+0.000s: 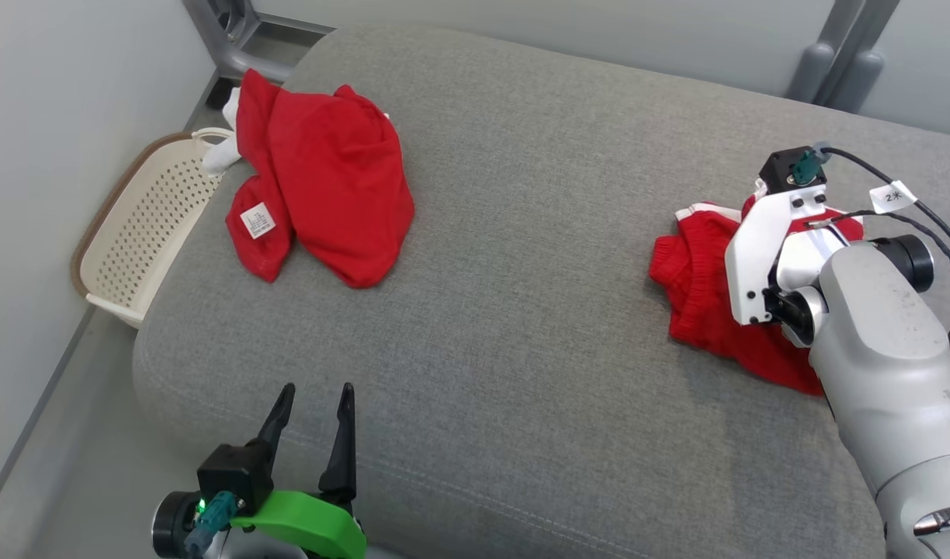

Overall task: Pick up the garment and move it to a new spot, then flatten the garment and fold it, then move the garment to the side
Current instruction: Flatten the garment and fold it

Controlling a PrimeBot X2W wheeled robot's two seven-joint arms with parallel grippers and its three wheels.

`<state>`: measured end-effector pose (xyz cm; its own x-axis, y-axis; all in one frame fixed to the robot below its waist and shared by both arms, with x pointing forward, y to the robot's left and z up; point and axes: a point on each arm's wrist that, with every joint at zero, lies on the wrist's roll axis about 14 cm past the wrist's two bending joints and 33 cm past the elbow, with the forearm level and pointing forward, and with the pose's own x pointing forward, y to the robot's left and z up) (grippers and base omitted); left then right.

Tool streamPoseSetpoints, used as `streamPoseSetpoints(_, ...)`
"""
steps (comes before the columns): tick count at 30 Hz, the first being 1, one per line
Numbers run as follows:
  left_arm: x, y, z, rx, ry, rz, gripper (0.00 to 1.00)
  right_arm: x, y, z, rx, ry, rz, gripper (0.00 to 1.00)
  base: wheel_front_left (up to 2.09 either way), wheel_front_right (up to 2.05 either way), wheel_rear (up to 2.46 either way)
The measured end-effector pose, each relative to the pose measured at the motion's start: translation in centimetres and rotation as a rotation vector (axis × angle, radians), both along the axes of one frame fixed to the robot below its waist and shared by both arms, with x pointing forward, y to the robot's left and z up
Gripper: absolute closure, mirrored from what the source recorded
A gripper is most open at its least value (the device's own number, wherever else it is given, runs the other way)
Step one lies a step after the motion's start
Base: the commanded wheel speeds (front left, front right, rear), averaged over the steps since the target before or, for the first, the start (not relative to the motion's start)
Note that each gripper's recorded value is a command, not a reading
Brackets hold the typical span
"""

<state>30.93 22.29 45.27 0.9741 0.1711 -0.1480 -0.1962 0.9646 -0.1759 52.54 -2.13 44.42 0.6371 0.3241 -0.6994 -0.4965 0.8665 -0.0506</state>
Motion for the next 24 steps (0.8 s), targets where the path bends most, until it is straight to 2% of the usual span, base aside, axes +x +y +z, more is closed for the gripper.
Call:
streamPoseSetpoints(13,-2.6,1.8,-0.3,-0.009,0.013,0.092,0.0,-0.4,4.5,-1.1,-0.004,0.037,0.091,1.0,0.0,0.0,0.0)
streamPoseSetpoints(14,-2.7,1.9,-0.3,-0.01,0.013,0.096,0.0,-0.5,4.8,-1.1,-0.004,0.041,0.095,0.97,0.0,0.0,0.0)
streamPoseSetpoints(15,-2.8,1.9,-0.3,-0.011,0.013,0.099,0.0,-0.6,5.0,-1.2,-0.003,0.042,0.101,0.15,0.0,0.0,0.0)
streamPoseSetpoints(16,-2.9,2.0,-0.3,-0.014,0.01,0.105,0.0,-0.7,5.7,-0.9,0.021,0.032,0.107,0.0,0.0,0.0,0.0)
streamPoseSetpoints(24,-2.9,1.7,-0.2,-0.013,0.002,0.091,0.0,0.2,6.4,3.0,0.129,-0.08,0.096,0.0,0.0,0.0,0.0)
